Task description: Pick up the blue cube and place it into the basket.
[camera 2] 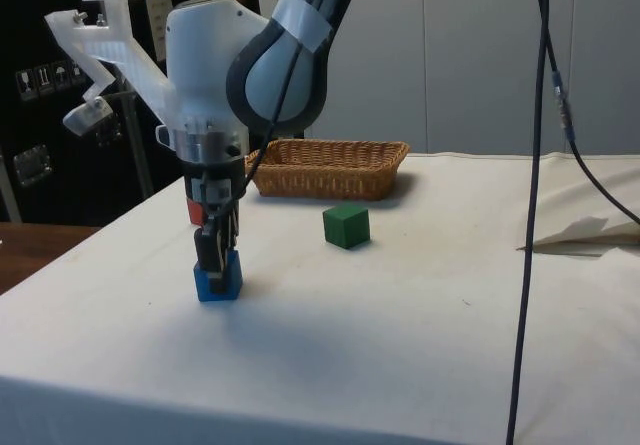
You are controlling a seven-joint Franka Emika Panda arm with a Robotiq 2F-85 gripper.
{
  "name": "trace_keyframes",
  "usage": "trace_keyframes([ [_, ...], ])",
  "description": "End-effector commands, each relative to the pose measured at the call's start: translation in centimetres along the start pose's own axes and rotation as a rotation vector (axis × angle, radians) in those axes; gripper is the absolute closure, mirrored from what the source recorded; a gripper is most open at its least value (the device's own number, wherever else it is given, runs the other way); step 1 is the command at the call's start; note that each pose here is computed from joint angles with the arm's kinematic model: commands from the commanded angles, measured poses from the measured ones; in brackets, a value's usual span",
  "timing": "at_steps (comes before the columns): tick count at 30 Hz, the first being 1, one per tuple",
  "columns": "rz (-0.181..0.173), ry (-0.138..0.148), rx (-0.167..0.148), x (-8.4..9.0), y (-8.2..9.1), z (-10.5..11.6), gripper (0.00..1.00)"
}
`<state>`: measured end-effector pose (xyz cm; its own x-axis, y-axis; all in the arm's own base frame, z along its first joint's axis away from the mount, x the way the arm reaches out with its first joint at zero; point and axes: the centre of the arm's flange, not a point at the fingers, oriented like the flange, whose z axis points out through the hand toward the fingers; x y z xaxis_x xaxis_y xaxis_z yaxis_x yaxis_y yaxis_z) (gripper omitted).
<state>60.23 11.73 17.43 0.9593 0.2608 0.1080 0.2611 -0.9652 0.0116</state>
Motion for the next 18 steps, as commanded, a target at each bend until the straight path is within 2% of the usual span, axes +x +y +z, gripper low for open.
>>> trace_keyframes([
  [1, 0.000, 0.001, 0.000, 0.0, -0.1, 0.0, 1.00],
  [14, -0.001, 0.005, 0.000, 0.1, 0.0, -0.3, 1.00],
  [18, 0.005, 0.010, -0.005, 0.1, 0.3, -1.0, 1.00],
])
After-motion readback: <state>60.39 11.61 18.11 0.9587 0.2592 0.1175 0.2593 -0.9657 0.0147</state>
